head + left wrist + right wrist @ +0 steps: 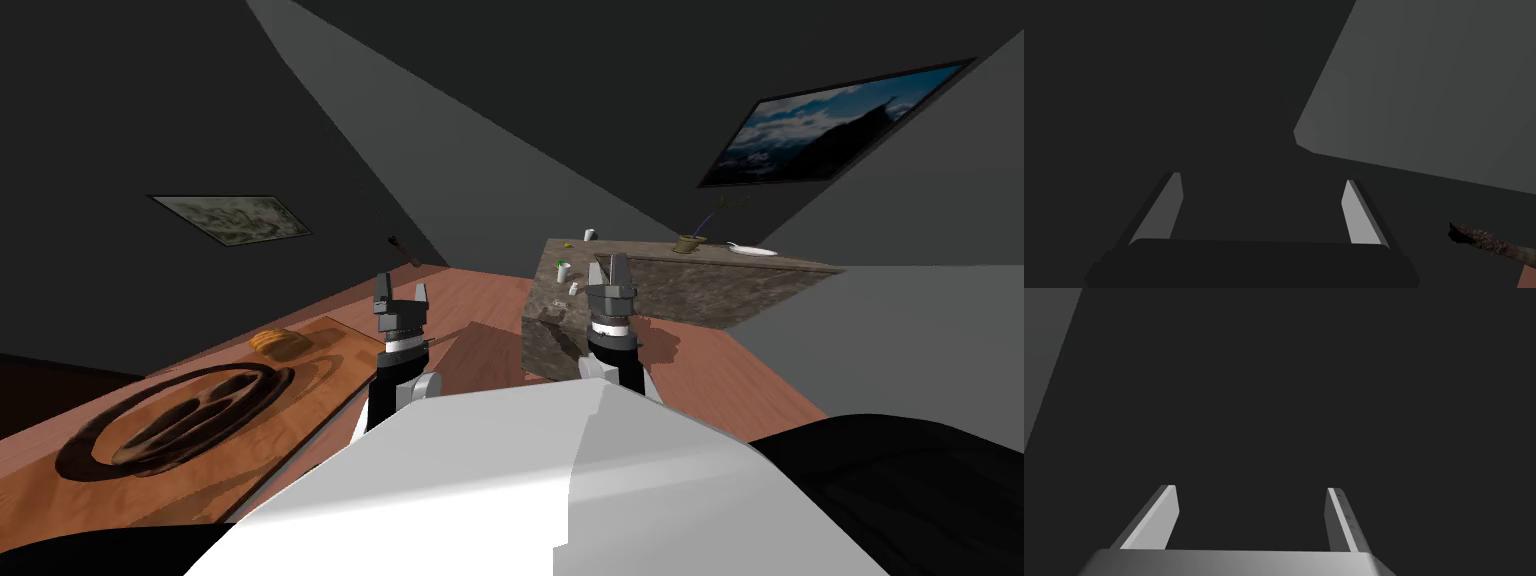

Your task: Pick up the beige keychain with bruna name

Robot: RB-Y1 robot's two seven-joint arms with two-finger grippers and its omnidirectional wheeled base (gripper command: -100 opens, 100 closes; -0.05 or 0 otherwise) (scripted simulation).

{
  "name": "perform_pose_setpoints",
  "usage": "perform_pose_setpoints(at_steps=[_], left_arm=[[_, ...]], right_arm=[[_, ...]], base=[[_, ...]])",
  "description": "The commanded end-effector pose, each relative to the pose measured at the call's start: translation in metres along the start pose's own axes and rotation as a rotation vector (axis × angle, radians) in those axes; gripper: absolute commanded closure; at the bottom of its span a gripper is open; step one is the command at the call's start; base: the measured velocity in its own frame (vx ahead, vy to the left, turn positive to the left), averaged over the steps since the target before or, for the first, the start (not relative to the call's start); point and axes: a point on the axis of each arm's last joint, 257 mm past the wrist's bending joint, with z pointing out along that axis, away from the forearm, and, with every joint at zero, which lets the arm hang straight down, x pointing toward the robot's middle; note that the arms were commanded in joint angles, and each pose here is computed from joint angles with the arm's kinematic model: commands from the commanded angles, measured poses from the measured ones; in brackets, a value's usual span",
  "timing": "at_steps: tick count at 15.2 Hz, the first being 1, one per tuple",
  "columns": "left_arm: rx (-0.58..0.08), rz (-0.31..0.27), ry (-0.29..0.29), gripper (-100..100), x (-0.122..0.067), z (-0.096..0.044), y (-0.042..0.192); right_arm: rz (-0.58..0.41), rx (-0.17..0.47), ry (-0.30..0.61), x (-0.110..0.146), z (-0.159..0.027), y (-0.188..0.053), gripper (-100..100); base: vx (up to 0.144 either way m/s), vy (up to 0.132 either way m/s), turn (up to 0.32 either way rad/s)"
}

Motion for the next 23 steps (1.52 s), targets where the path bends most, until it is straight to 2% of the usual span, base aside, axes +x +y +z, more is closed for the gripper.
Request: perform_pose_setpoints(at_steps=[1, 6, 7, 11, 14, 15, 16, 17, 18, 19, 20, 21, 22, 23], left_arm=[[0.0, 0.0, 0.0, 0, 0.0, 0.0, 0.0], [0.0, 0.0, 0.0, 0, 0.0, 0.0, 0.0], [0.0, 0.0, 0.0, 0, 0.0, 0.0, 0.0], [0.0, 0.0, 0.0, 0, 0.0, 0.0, 0.0], [0.0, 0.0, 0.0, 0, 0.0, 0.0, 0.0], [0.0, 0.0, 0.0, 0, 0.0, 0.0, 0.0], [0.0, 0.0, 0.0, 0, 0.0, 0.0, 0.0], [0.0, 0.0, 0.0, 0, 0.0, 0.0, 0.0], [0.0, 0.0, 0.0, 0, 0.0, 0.0, 0.0], [0.0, 0.0, 0.0, 0, 0.0, 0.0, 0.0], [0.0, 0.0, 0.0, 0, 0.0, 0.0, 0.0], [0.0, 0.0, 0.0, 0, 0.0, 0.0, 0.0], [0.0, 0.0, 0.0, 0, 0.0, 0.0, 0.0], [0.0, 0.0, 0.0, 0, 0.0, 0.0, 0.0]], right_arm=[[-0.008, 0.001, 0.045, 0.007, -0.002, -0.001, -100], [-0.03, 0.015, 0.154, 0.025, -0.013, -0.01, -100], [-0.03, 0.015, 0.154, 0.025, -0.013, -0.01, -100], [-0.064, 0.057, 0.279, 0.043, -0.034, -0.028, -100], [-0.081, 0.077, 0.338, 0.05, -0.045, -0.038, -100], [-0.097, 0.103, 0.379, 0.055, -0.057, -0.048, -100], [-0.099, 0.102, 0.391, 0.056, -0.058, -0.048, -100], [-0.115, 0.132, 0.429, 0.059, -0.071, -0.06, -100], [-0.118, 0.131, 0.448, 0.061, -0.073, -0.06, -100], [-0.136, 0.164, 0.489, 0.064, -0.088, -0.072, -100], [-0.14, 0.163, 0.509, 0.065, -0.09, -0.072, -100], [-0.159, 0.2, 0.553, 0.067, -0.107, -0.085, -100], [-0.163, 0.198, 0.573, 0.068, -0.109, -0.085, -100], [-0.182, 0.238, 0.617, 0.069, -0.128, -0.099, -100]], base=[[-0.006, 0.011, -0.027], [-0.027, 0.042, -0.048], [-0.031, 0.046, -0.05], [-0.035, 0.08, -0.076], [-0.032, 0.088, -0.07], [-0.04, 0.097, -0.067], [-0.044, 0.099, -0.063], [-0.048, 0.114, -0.075], [-0.041, 0.114, -0.071], [-0.021, 0.108, -0.087], [-0.015, 0.111, -0.058], [-0.019, 0.137, -0.064], [-0.024, 0.137, -0.06], [-0.026, 0.133, -0.062]])
